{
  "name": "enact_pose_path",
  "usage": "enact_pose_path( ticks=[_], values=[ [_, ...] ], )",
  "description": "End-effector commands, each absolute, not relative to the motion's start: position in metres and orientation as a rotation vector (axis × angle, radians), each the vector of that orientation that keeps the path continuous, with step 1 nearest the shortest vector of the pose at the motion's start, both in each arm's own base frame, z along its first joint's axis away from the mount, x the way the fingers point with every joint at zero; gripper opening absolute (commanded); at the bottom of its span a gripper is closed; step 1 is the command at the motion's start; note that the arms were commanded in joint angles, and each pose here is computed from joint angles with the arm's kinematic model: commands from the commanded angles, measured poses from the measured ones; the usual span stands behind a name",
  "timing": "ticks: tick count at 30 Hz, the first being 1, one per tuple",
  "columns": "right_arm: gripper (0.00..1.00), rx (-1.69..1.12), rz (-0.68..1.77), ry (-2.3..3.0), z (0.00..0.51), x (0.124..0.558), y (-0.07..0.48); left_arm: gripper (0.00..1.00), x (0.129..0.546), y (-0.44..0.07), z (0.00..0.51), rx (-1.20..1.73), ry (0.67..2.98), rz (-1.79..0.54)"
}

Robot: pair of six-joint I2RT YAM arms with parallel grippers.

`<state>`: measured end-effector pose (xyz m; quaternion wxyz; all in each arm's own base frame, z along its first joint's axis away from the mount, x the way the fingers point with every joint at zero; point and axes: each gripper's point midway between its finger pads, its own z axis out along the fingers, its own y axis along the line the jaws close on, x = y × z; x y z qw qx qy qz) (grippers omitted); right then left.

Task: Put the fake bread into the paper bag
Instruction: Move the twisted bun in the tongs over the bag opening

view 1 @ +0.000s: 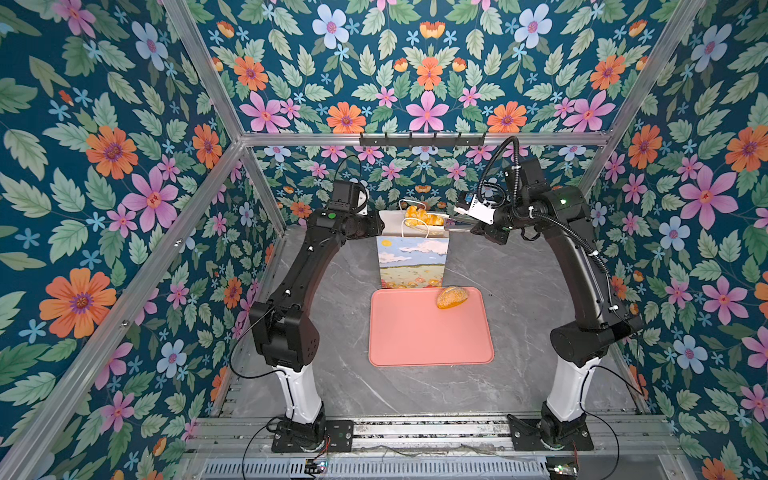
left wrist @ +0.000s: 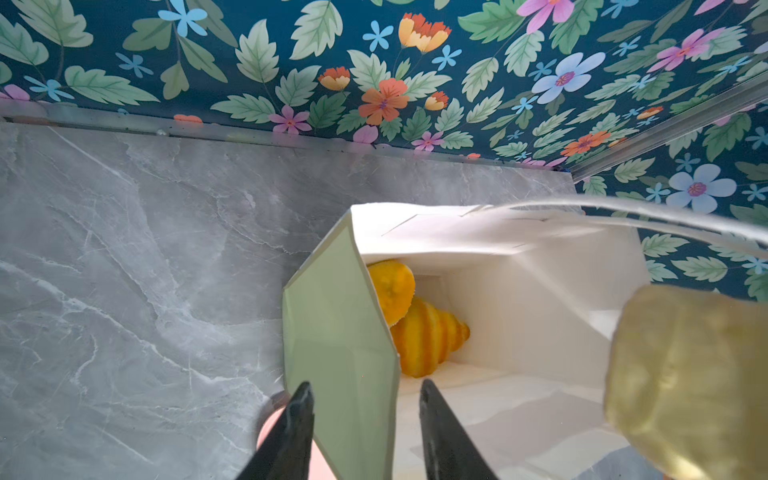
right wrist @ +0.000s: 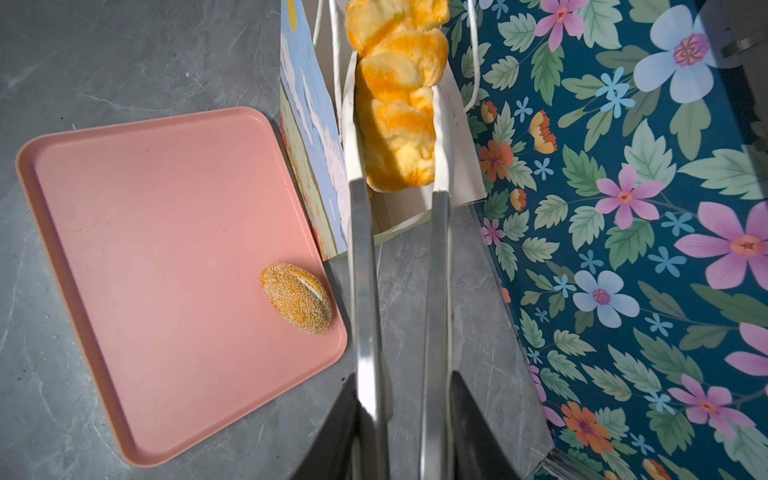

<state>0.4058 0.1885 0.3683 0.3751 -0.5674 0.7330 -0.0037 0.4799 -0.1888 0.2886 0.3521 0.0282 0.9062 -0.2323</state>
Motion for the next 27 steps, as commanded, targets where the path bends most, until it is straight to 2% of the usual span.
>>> enact_pose_path(
  ticks=[1, 27],
  values=[
    [0.31, -1.453, -0.013, 1.845, 0.370, 0.411, 0.194, 0.44, 0.482, -0.190, 0.296, 0.080, 2.322, -0.615],
    [0.34, -1.485, 0.051, 1.899, 0.343, 0.421, 0.206, 0.44, 0.482, -0.193, 0.301, 0.083, 2.320, -0.631]
  ],
)
